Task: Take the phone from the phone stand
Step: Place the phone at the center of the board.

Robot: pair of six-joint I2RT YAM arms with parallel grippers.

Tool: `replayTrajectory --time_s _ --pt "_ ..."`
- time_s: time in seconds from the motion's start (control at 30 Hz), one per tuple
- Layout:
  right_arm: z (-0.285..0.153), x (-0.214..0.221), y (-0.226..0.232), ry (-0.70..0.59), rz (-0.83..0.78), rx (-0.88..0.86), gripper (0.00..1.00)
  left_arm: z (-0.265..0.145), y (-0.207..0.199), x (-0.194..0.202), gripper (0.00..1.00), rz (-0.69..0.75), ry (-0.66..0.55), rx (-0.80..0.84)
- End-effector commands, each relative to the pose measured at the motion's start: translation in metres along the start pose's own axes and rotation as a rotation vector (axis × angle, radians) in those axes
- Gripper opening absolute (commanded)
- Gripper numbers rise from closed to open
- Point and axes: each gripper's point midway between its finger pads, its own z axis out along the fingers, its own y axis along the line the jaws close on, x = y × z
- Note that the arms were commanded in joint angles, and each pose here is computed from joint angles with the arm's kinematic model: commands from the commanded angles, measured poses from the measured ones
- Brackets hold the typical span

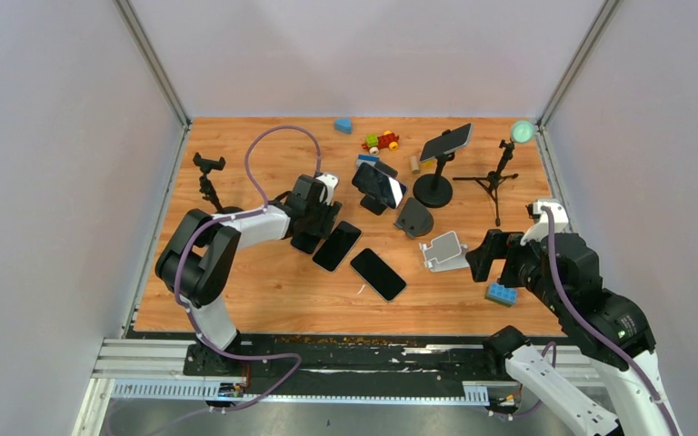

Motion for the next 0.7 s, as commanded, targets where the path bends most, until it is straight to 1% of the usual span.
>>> replayTrajectory --time_s 0.0,0.13,0.2,0.23,0.27,0.37,0.4,0.43,0.5,0.63,0.67 --pt "0.002 -0.009 0.003 -0.023 0.003 -0.006 0.96 0.005 -0.004 0.012 0.48 -0.004 0.039 0.030" --pt "0.002 -0.008 0.004 -0.022 0.006 -0.011 0.96 0.004 -0.012 0.016 0.53 -0.008 0.037 0.071" --pt "0.002 -0.009 0.004 -0.023 0.006 -0.013 0.96 0.005 -0.015 0.018 0.54 -0.006 0.042 0.088" --pt "0.002 -0.009 0.005 -0.025 0.007 -0.016 0.96 0.005 -0.015 0.020 0.54 -0.006 0.048 0.091" --pt "0.001 -0.010 0.005 -0.026 0.007 -0.017 0.96 0.006 -0.016 0.022 0.57 -0.004 0.057 0.093" --pt "0.000 -0.012 0.006 -0.033 0.005 -0.018 0.96 0.007 -0.015 0.027 0.59 -0.003 0.071 0.092" --pt "0.000 -0.013 0.005 -0.034 0.006 -0.015 0.96 0.007 -0.015 0.028 0.65 -0.004 0.074 0.090" --pt "0.000 -0.013 0.005 -0.034 0.006 -0.017 0.96 0.008 -0.015 0.030 0.67 -0.004 0.077 0.087" --pt "0.000 -0.013 0.006 -0.033 0.007 -0.018 0.96 0.008 -0.014 0.031 0.68 -0.005 0.080 0.080" --pt "0.000 -0.012 0.006 -0.032 0.009 -0.022 0.96 0.007 -0.013 0.031 0.86 -0.012 0.081 0.076" --pt "-0.001 -0.012 0.006 -0.036 0.009 -0.024 0.96 0.007 -0.013 0.031 0.87 -0.013 0.080 0.077"
